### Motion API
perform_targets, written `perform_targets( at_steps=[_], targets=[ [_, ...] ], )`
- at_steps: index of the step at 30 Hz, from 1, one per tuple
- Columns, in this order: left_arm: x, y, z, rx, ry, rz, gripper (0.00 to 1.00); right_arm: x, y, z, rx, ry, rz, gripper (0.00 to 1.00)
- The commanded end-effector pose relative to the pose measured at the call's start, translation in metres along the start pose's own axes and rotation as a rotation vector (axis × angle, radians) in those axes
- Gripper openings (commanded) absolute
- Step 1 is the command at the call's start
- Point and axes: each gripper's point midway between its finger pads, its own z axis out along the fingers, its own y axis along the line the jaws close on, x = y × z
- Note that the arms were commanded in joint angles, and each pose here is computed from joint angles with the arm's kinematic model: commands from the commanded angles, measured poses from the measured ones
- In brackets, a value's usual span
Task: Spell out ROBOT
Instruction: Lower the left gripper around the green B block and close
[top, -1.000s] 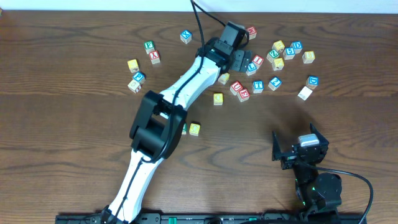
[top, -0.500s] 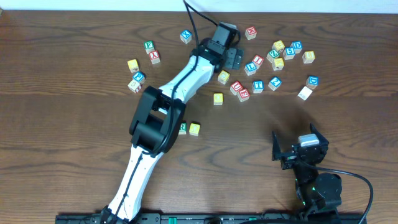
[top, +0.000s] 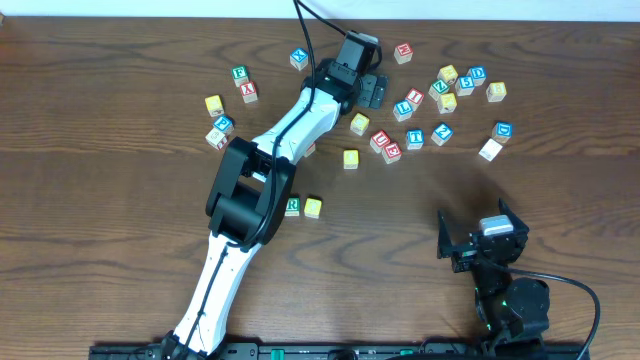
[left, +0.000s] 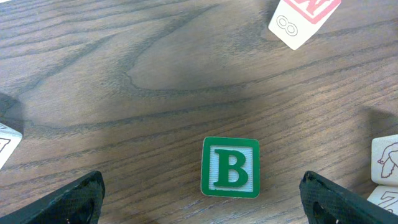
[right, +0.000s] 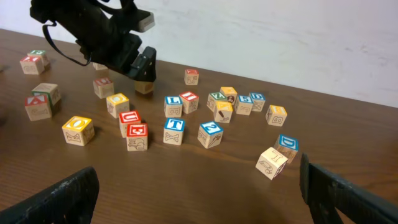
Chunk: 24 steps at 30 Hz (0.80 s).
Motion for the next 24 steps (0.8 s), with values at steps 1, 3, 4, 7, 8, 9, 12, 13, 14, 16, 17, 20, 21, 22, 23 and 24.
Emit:
perform_targets(
  at_steps=[1,3,4,7,8,9,12,13,14,16,17,20,21,22,23,24],
  targets=[
    [-0.009,-0.005,0.000,0.004,-0.024,0.023,0.99,0.002,-0.001,0.000,0.006,0.007,-0.010,0.99],
    [-0.005,-0.006,0.004,0.005,-0.020,0.025,0.99,0.002,-0.001,0.000,0.006,0.007,-0.010,0.99],
    [-0.003,-0.007,0.006,0.005,-0.016,0.026,0.99,0.002,-0.001,0.000,0.006,0.007,-0.010,0.99],
    [0.005,-0.008,0.013,0.005,-0.004,0.029,0.99,0.002,-0.001,0.000,0.006,0.007,-0.010,0.99],
    [0.006,-0.009,0.014,0.006,-0.004,0.030,0.99,0.002,-0.001,0.000,0.006,0.007,-0.010,0.99],
    [0.007,-0.010,0.016,0.007,-0.004,0.030,0.99,0.002,-0.001,0.000,0.006,0.007,-0.010,0.99],
    [0.008,-0.011,0.018,0.008,-0.004,0.031,0.99,0.002,-0.001,0.000,0.006,0.007,-0.010,0.99],
    [0.007,-0.011,0.018,0.008,-0.007,0.031,0.99,0.002,-0.001,0.000,0.006,0.007,-0.010,0.99],
    [0.006,-0.011,0.018,0.009,-0.011,0.031,0.99,0.002,-0.001,0.000,0.006,0.007,-0.010,0.99],
    [0.006,-0.011,0.018,0.010,-0.014,0.031,0.99,0.002,-0.001,0.000,0.006,0.007,-0.010,0.99],
    [0.005,-0.011,0.018,0.010,-0.016,0.030,0.99,0.002,-0.001,0.000,0.006,0.007,-0.010,0.99],
    [0.005,-0.012,0.018,0.011,-0.018,0.032,0.99,0.002,-0.001,0.000,0.006,0.007,-0.010,0.99],
    [0.005,-0.013,0.018,0.011,-0.020,0.032,0.99,0.002,-0.001,0.000,0.006,0.007,-0.010,0.99],
    [0.004,-0.013,0.018,0.012,-0.022,0.032,0.99,0.002,-0.001,0.000,0.006,0.007,-0.010,0.99],
    [0.003,-0.013,0.018,0.012,-0.024,0.031,0.98,0.002,-0.001,0.000,0.006,0.007,-0.010,0.99],
    [0.004,-0.013,0.018,0.012,-0.024,0.031,0.98,0.002,-0.001,0.000,0.006,0.007,-0.010,0.99]
  ],
)
